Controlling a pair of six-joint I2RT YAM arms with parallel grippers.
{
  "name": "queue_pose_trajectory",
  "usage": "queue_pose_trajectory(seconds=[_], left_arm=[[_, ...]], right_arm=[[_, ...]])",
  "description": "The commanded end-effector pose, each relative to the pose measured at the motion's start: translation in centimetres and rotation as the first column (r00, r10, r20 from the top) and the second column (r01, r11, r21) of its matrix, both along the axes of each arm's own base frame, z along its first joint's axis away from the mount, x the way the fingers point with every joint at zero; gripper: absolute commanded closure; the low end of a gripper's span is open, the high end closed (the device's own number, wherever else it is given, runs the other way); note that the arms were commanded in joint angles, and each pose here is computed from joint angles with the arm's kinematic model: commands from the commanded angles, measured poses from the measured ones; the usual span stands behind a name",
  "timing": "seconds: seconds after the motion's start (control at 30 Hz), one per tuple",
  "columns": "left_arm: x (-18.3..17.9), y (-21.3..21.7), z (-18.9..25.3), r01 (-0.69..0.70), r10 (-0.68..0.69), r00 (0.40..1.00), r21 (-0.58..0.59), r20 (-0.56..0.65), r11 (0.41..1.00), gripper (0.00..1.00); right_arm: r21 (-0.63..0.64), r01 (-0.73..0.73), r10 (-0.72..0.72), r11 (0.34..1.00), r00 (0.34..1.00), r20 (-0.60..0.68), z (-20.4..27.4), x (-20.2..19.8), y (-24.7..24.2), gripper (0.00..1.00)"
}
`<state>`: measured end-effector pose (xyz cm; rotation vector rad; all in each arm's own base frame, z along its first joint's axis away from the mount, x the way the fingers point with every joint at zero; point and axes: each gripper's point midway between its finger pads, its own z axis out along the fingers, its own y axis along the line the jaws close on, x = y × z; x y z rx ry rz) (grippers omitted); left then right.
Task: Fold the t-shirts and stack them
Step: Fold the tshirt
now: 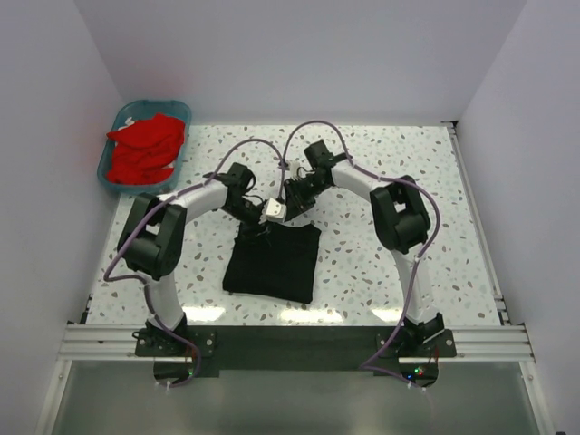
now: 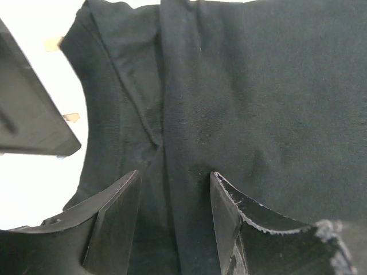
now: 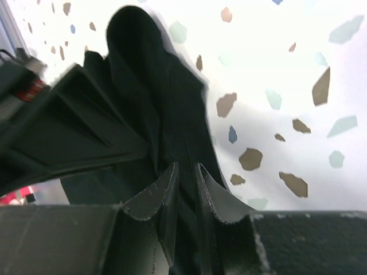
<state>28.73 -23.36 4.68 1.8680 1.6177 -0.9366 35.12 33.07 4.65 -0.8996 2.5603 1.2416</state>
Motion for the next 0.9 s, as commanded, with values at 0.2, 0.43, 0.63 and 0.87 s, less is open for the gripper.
queue_pose_trajectory(seconds=[0.2, 0.43, 0.63, 0.87], left_arm=[[-0.5, -0.7, -0.8, 0.033, -0.034, 0.998, -0.013, -0.046, 0.999, 0.49], [-0.8, -1.1, 1.5, 0.069, -0.069, 0.998, -0.063, -0.007, 0.996, 0.85], [-1.3, -1.2, 4.0, 0.102, -0.09, 0.988, -0.094, 0.126, 0.99, 1.0], [-0.5, -1.2, 5.5, 0.111, -0.081, 0.964, -0.105, 0.254, 0.988, 1.0]], right_arm=[[0.088, -0.008, 0.01, 0.996, 1.0, -0.018, 0.6, 0.2, 2.6, 0.8], [0.064, -0.02, 0.023, 0.998, 0.998, -0.061, -2.0, -0.5, 2.5, 0.81], [0.05, -0.037, 0.041, 0.998, 0.996, -0.075, -3.2, -1.2, 2.0, 0.82], [0.047, -0.061, 0.064, 0.997, 0.995, -0.078, -4.0, -2.0, 1.6, 0.82]])
